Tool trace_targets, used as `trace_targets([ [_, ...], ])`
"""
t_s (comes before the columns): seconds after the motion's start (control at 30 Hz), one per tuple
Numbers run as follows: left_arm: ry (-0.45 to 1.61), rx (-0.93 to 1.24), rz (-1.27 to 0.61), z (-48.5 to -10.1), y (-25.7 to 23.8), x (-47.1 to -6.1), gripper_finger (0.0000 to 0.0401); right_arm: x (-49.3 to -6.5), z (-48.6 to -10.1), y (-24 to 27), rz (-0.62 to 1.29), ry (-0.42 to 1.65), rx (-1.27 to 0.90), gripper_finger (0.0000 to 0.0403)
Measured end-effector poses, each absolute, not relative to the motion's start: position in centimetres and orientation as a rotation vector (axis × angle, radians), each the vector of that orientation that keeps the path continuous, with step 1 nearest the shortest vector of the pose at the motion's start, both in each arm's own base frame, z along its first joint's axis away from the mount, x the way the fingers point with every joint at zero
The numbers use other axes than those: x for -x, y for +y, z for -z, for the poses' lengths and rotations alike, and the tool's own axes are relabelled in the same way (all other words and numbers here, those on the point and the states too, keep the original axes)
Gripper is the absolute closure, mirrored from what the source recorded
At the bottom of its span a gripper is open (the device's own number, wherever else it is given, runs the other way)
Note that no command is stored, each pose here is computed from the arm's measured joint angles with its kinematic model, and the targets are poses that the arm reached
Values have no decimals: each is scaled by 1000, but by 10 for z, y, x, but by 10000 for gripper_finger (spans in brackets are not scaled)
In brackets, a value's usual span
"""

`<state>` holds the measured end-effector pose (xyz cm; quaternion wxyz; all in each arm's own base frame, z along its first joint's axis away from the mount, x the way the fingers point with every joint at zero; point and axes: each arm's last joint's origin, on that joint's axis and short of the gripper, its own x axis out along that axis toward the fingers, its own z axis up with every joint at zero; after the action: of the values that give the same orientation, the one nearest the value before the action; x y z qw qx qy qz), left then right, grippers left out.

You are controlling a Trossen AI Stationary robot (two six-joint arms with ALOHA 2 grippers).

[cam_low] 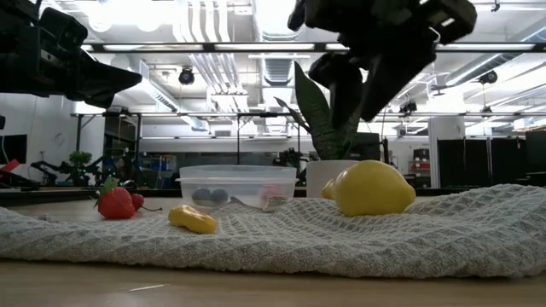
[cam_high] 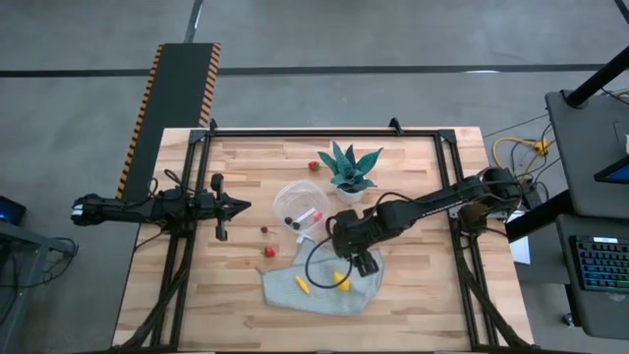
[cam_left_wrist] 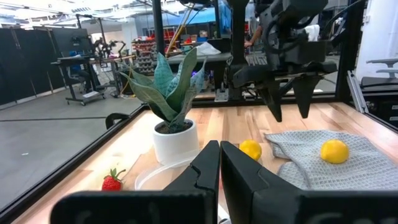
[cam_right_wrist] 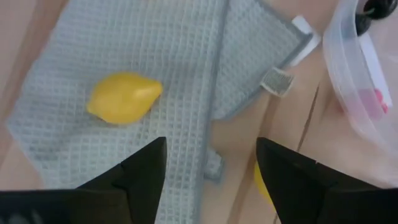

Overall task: Pick and placing Produce into tupperware
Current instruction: Put the top yellow lemon into the container

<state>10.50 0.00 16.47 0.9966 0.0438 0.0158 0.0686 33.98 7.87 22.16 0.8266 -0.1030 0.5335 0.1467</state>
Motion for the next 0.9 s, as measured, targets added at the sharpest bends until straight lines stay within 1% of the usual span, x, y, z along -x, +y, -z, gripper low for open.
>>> trace_targets([
  [0.1, 31, -88, -137, -165, 0, -105, 401, -339, -217, 77, -270, 1129, 243, 162],
  [0.27, 32, -88, -137, -165, 0, -105, 401, -339, -214, 72, -119, 1136, 311, 166],
  [0.7, 31, -88, -137, -165, 0, -105, 401, -336, -207, 67, -95, 1166, 294, 176],
  [0.9, 32, -88, -137, -165, 0, -105, 401, -330, -193, 55, -137, 1208, 379, 176],
])
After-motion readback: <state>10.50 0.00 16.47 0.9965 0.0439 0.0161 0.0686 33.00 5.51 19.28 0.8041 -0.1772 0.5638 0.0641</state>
